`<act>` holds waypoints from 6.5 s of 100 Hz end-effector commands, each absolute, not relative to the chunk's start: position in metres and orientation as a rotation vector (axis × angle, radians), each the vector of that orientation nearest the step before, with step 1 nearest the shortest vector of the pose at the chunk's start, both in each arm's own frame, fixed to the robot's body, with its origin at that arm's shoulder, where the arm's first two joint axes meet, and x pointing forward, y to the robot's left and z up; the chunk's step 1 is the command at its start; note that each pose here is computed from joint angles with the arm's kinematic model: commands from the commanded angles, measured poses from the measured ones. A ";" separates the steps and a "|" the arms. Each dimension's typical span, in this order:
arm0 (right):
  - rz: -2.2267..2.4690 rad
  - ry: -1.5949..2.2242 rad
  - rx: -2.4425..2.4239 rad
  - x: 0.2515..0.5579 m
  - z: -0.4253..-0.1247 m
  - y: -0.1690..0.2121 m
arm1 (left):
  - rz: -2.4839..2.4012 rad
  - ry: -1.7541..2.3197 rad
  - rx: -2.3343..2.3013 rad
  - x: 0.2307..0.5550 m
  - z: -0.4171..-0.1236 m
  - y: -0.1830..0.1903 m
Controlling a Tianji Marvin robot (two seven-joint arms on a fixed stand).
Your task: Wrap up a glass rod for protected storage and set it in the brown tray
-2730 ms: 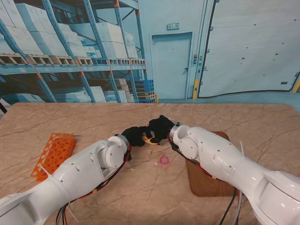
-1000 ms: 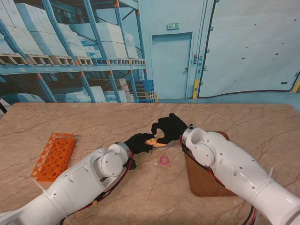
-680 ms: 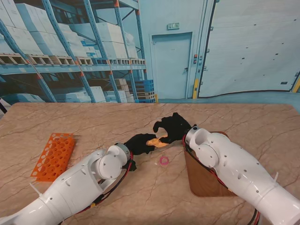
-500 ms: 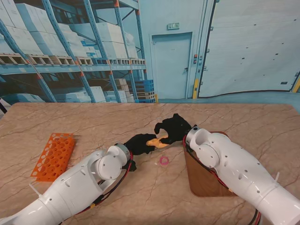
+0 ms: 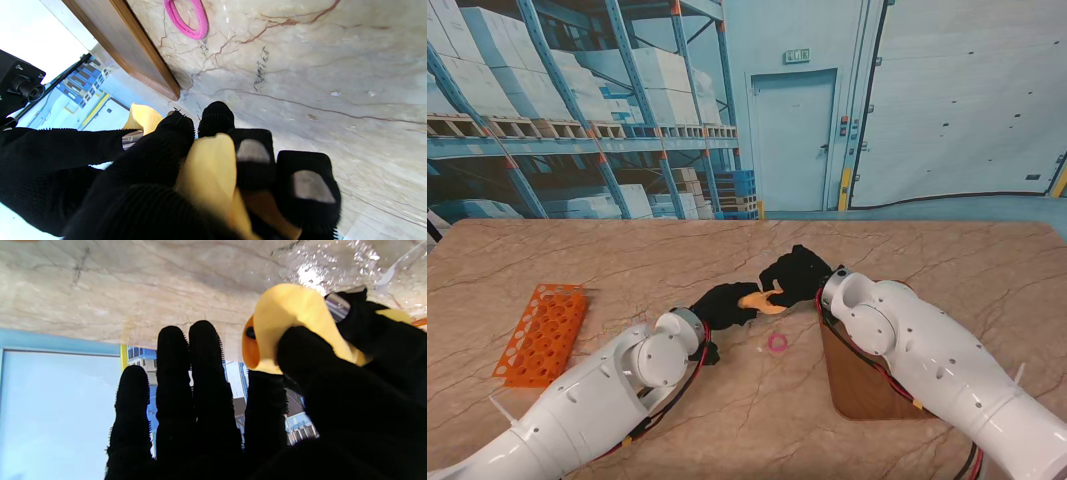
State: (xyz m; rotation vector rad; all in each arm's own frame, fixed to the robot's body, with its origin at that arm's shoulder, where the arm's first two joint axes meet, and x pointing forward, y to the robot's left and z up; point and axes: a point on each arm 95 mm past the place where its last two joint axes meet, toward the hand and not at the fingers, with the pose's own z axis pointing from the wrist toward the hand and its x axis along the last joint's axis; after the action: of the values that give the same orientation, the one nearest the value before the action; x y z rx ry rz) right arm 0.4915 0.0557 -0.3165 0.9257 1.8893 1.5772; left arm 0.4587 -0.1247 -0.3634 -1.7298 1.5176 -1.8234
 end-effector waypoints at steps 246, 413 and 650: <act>1.653 1.718 0.992 0.456 -0.276 0.051 | -1.987 1.304 -1.894 0.448 -0.357 -0.138; 1.508 1.764 0.769 0.413 -0.370 0.044 | -2.033 1.136 -1.822 0.401 -0.346 -0.097; 1.449 1.886 0.607 0.412 -0.386 0.046 | -1.965 1.016 -1.863 0.403 -0.348 -0.093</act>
State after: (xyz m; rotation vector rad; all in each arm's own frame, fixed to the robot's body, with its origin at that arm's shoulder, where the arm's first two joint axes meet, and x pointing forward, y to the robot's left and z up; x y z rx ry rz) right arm 0.4154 0.0415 -0.3868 0.6155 1.8878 1.4394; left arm 0.4061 -0.0915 -0.3464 -1.8518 1.0182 -1.9623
